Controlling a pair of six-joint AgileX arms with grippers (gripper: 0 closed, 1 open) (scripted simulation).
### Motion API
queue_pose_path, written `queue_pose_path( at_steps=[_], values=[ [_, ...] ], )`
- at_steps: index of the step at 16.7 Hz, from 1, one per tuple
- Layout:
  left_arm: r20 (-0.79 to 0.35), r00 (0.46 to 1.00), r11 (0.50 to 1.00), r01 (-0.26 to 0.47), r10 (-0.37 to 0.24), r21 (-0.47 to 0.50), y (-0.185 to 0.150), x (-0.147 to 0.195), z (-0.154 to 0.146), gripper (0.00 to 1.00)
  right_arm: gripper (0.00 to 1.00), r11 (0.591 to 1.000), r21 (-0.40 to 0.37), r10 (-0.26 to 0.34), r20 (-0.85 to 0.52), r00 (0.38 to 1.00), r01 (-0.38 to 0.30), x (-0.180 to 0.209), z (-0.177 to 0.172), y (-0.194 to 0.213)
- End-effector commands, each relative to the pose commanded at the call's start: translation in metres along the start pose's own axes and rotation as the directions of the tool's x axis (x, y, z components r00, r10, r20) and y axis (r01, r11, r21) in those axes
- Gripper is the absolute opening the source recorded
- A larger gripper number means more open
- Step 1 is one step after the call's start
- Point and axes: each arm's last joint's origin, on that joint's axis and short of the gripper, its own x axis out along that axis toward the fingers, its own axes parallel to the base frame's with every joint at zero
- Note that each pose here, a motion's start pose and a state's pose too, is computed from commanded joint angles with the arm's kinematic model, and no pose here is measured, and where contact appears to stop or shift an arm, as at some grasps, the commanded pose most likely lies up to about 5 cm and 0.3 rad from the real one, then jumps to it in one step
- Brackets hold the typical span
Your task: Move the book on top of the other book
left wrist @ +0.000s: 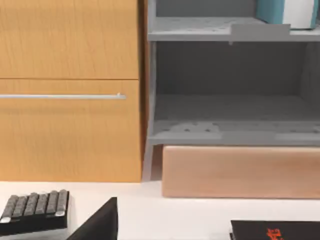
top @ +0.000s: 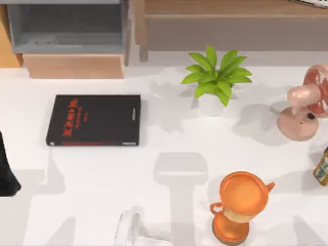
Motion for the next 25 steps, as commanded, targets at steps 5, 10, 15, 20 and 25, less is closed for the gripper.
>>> queue_pose_path(
  at_steps=[5,10,15,20,25],
  values=[
    [0.025,1.000,1.000,0.002,-0.002,-0.002,-0.001,0.001,0.018,1.00,1.00,1.000,0.000,0.000,0.000,1.000,0.000,0.000,0.000,0.000],
    [0.081,0.997,1.000,0.009,-0.008,-0.012,-0.007,0.022,0.088,1.00,1.00,1.000,0.000,0.000,0.000,1.000,0.000,0.000,0.000,0.000],
    [0.053,0.999,1.000,0.014,-0.012,-0.022,-0.026,0.107,0.147,1.00,1.00,1.000,0.000,0.000,0.000,1.000,0.000,0.000,0.000,0.000],
    [-0.005,1.000,1.000,0.015,-0.015,-0.019,-0.066,0.228,0.140,1.00,1.00,1.000,0.000,0.000,0.000,1.000,0.000,0.000,0.000,0.000],
    [-0.013,1.000,1.000,0.016,-0.016,-0.018,-0.106,0.307,0.102,1.00,1.00,1.000,0.000,0.000,0.000,1.000,0.000,0.000,0.000,0.000]
  ],
)
